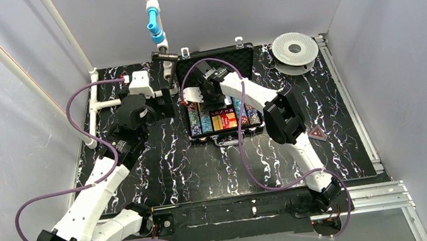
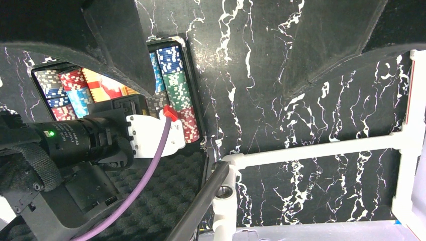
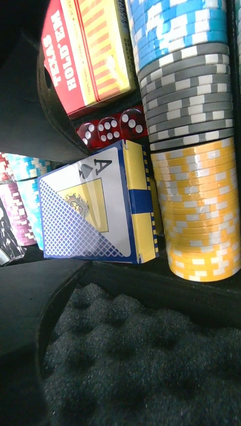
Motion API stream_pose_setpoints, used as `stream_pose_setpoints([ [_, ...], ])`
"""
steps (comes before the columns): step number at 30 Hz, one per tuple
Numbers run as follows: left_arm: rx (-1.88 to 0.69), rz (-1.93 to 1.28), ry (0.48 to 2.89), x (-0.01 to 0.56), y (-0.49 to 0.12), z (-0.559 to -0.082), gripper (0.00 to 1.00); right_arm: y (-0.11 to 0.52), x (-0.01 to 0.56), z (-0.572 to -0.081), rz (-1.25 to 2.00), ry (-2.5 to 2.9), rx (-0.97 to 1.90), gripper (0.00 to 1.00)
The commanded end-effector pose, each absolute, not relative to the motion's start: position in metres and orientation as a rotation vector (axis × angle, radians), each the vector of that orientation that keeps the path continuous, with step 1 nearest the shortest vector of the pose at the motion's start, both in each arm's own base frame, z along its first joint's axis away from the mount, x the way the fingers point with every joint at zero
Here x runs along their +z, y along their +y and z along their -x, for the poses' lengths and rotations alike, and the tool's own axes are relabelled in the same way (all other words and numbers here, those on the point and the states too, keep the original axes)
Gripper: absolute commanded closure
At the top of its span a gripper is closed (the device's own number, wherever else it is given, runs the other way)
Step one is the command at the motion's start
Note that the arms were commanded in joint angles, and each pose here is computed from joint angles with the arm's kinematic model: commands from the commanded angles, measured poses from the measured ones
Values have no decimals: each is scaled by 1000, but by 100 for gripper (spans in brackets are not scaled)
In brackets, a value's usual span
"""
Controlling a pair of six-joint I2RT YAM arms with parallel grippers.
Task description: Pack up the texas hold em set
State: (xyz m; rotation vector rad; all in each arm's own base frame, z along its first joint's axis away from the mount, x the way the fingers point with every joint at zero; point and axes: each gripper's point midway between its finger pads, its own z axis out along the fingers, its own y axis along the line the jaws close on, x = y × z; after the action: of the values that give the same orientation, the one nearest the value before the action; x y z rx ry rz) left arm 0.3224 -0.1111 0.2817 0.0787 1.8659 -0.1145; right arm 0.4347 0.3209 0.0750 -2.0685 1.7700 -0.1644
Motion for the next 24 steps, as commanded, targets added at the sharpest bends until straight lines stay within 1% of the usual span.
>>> stream_pose_setpoints([
  [1,-113,-83,1853,285,-110,-323,1,327,90,-449,2014,1732,-185,96],
  [18,-111,-83,1855,285,-110,-323,1,327,88,-441,2012,1747,-103,83],
  [23,-111,-84,1856,284,-110,-324,0,326,90,-438,2012,1750,-95,78],
  [24,-110,-85,1858,283,-110,-324,1,324,91,-438,2011,1752,-96,76],
])
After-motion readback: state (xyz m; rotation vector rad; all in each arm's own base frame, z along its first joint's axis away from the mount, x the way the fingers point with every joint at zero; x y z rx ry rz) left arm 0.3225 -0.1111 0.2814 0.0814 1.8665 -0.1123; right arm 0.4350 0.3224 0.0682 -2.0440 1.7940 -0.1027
